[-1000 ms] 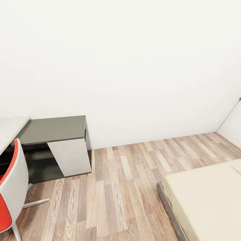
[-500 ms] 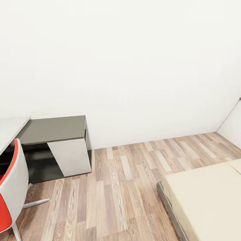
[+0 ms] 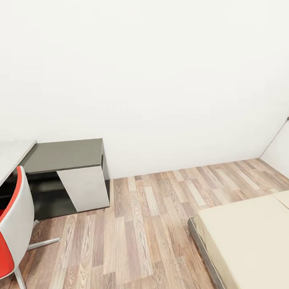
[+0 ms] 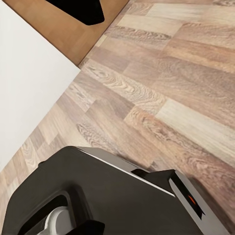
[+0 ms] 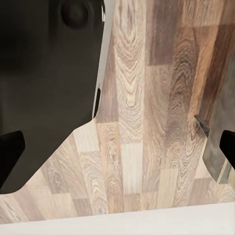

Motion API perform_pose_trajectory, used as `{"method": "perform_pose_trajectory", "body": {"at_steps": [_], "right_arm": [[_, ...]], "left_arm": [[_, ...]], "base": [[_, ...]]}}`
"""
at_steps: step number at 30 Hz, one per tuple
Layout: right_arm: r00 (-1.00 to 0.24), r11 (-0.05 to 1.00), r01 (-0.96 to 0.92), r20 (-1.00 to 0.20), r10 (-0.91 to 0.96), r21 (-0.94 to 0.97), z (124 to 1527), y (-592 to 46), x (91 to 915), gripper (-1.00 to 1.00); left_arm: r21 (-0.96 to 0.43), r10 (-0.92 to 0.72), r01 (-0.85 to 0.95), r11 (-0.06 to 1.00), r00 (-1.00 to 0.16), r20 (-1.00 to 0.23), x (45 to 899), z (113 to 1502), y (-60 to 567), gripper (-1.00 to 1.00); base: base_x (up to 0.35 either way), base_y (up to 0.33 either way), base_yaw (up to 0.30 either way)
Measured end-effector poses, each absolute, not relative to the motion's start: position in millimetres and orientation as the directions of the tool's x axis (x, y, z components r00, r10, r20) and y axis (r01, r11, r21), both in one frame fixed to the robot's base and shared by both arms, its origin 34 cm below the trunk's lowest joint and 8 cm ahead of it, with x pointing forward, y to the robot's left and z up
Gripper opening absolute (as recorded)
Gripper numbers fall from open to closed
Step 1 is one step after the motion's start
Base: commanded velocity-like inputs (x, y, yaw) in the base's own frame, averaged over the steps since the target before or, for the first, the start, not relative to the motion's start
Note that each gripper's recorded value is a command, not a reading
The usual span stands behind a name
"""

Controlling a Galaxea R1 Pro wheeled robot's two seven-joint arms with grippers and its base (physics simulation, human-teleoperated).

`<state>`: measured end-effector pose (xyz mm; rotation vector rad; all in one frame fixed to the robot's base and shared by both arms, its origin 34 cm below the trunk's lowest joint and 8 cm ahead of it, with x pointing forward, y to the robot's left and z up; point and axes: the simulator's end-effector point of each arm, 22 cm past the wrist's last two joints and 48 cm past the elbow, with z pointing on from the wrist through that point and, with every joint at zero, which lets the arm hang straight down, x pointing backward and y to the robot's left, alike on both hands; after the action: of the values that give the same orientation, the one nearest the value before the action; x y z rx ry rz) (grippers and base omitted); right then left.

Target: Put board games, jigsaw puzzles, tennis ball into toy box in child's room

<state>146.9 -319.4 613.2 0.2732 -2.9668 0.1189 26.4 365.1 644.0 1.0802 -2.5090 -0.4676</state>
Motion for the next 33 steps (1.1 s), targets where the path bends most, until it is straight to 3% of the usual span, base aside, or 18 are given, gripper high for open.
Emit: {"method": "perform_pose_trajectory", "body": {"at_steps": [33], "right_arm": [[-0.971, 0.98, -0.188, 0.163, -0.176, -0.065, 613.1, -319.4, 148.2, 1.0]], "left_arm": [[0.436, -0.743, -0.621, 0.652, -0.639, 0.201, 26.3, 644.0, 365.0, 1.0]], "base": [[0.0, 0.0, 0.0]]}}
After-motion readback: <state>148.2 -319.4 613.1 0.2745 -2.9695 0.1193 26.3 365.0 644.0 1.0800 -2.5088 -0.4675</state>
